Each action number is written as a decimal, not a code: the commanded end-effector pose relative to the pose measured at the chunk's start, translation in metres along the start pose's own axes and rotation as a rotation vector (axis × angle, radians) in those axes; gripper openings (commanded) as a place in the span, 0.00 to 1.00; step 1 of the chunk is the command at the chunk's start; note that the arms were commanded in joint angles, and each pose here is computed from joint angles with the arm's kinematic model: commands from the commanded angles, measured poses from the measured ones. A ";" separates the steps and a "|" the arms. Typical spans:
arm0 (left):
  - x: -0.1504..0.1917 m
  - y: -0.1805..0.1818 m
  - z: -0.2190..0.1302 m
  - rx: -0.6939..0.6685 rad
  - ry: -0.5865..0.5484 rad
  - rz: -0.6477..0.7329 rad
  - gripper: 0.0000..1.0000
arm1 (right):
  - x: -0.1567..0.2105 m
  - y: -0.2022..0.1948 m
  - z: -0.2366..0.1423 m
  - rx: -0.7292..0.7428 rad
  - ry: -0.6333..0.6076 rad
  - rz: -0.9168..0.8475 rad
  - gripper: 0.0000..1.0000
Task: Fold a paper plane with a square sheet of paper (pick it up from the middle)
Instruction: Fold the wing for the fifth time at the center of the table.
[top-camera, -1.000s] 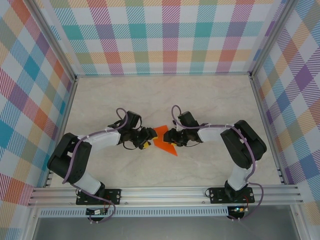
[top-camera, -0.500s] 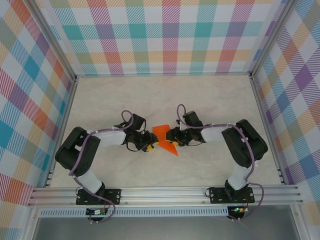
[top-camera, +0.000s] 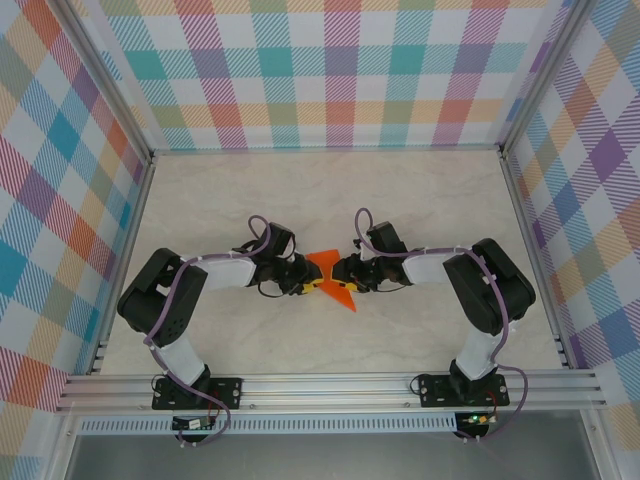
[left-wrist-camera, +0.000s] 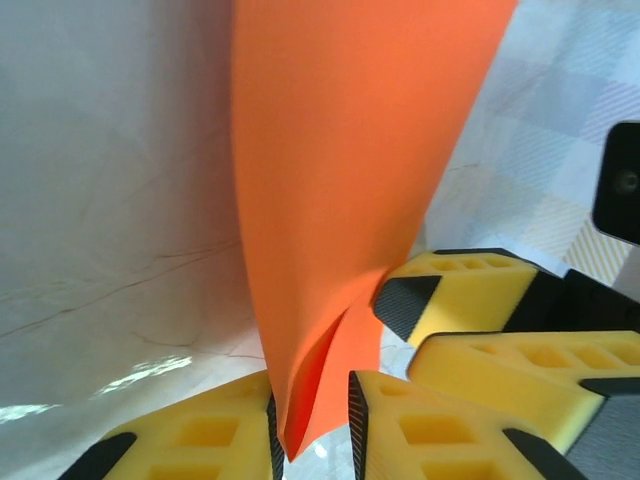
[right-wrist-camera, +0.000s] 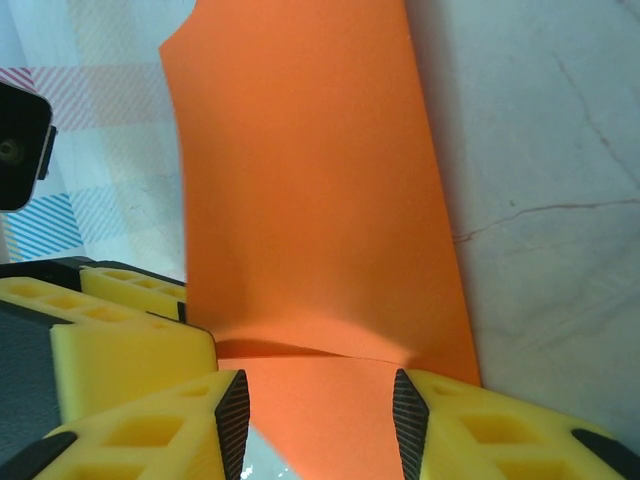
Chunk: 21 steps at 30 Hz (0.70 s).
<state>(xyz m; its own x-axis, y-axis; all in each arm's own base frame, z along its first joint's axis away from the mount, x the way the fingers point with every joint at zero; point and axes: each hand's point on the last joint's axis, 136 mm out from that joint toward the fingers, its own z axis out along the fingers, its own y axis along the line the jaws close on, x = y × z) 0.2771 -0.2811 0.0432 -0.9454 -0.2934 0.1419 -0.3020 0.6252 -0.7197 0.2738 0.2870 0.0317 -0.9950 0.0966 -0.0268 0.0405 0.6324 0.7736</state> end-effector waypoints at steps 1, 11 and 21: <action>0.006 -0.010 0.003 0.050 0.024 0.031 0.23 | 0.005 -0.016 0.001 0.024 0.013 0.042 0.45; 0.007 -0.010 0.000 0.023 0.020 0.021 0.02 | -0.007 0.013 -0.028 0.023 -0.097 -0.154 0.62; 0.009 -0.027 -0.010 -0.004 -0.003 0.000 0.00 | 0.005 0.025 -0.061 0.229 -0.308 -0.649 0.70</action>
<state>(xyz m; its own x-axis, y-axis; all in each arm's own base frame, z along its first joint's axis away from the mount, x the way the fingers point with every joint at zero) 0.2748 -0.2897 0.0509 -0.9452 -0.2890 0.1518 -0.3074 0.6320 -0.7113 0.2678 0.2711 0.1034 -0.8509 -0.0375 -0.5240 -0.3863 0.7206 0.5758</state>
